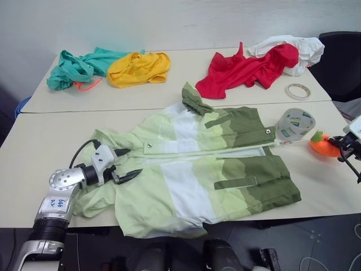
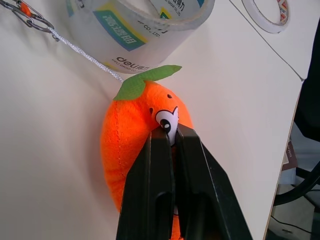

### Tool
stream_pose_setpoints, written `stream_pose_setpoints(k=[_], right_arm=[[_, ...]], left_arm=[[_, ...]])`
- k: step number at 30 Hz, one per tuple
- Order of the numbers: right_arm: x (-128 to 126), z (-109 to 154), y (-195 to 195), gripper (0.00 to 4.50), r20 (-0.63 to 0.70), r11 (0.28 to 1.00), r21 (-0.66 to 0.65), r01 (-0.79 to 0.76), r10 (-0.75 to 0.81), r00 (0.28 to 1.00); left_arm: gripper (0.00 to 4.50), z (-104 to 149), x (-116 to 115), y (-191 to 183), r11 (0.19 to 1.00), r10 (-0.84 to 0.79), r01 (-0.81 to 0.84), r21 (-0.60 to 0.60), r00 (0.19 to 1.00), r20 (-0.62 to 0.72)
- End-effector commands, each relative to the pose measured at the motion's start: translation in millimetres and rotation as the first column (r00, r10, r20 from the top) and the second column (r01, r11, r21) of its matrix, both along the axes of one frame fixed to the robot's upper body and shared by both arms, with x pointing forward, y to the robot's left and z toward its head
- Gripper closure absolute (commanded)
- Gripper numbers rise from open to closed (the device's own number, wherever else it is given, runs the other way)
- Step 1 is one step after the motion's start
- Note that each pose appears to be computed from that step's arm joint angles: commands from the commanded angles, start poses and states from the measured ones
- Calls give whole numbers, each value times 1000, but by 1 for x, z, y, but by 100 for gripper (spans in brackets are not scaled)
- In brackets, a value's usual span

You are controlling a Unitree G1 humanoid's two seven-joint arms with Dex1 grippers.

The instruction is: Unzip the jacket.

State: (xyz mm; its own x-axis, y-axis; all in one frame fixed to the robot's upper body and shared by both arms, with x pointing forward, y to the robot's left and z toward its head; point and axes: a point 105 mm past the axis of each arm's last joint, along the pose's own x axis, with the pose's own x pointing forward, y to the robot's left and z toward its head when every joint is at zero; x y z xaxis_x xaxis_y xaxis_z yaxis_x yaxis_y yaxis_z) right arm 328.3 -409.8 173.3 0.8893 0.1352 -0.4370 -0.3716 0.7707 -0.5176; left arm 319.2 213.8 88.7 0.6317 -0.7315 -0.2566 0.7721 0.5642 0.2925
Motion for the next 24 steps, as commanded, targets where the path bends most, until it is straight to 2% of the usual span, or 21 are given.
stream_pose_setpoints(k=[1, 2, 3, 7, 10, 12, 14, 17, 18, 20, 21, 23, 24], right_arm=[[-5, 3, 23, 448, 1, 985, 127, -118, 119, 993], [-7, 1, 27, 401, 8, 981, 135, -136, 136, 991], [-10, 3, 32, 380, 38, 976, 135, -169, 166, 985], [-23, 30, 54, 241, 223, 934, 148, -325, 289, 931], [-29, 55, 84, 133, 319, 876, 77, -475, 430, 844], [-29, 66, 107, 69, 329, 836, 14, -549, 514, 792], [-32, 67, 135, 7, 296, 762, -47, -646, 628, 719], [-40, 59, 181, 3, 294, 631, 53, -774, 731, 616], [-48, 51, 195, 3, 279, 560, 77, -825, 782, 557], [-56, 33, 210, 3, 246, 477, 115, -872, 836, 490], [-58, 29, 215, 3, 250, 460, 120, -880, 844, 475], [-73, 13, 226, 3, 238, 349, 101, -932, 901, 363], [-77, 6, 227, 3, 227, 320, 80, -944, 916, 329]], left_arm=[[0, -17, -12, 0, 999, -38, 38, -9, 995, -92], [0, -11, -13, 0, 999, -40, 37, -30, 995, -89], [0, -1, -14, 0, 998, -46, 42, -51, 996, -73], [0, 23, -27, 1, 995, -87, 85, -54, 996, -36], [0, 43, -45, 4, 988, -152, 152, -13, 988, -10], [0, 52, -56, 7, 980, -194, 194, 31, 981, -3], [0, 59, -63, 11, 979, -198, 197, 59, 980, 12], [0, 72, -66, 20, 994, -112, 111, 16, 993, 45], [0, 70, -70, 25, 996, -85, 84, 26, 995, 42], [0, 63, -79, 35, 997, -48, 46, 60, 998, 29], [0, 60, -83, 38, 997, -34, 32, 65, 999, 25], [0, 53, -96, 43, 998, -10, 11, 56, 1000, -18], [0, 51, -102, 44, 998, -12, 14, 55, 1000, -27]])
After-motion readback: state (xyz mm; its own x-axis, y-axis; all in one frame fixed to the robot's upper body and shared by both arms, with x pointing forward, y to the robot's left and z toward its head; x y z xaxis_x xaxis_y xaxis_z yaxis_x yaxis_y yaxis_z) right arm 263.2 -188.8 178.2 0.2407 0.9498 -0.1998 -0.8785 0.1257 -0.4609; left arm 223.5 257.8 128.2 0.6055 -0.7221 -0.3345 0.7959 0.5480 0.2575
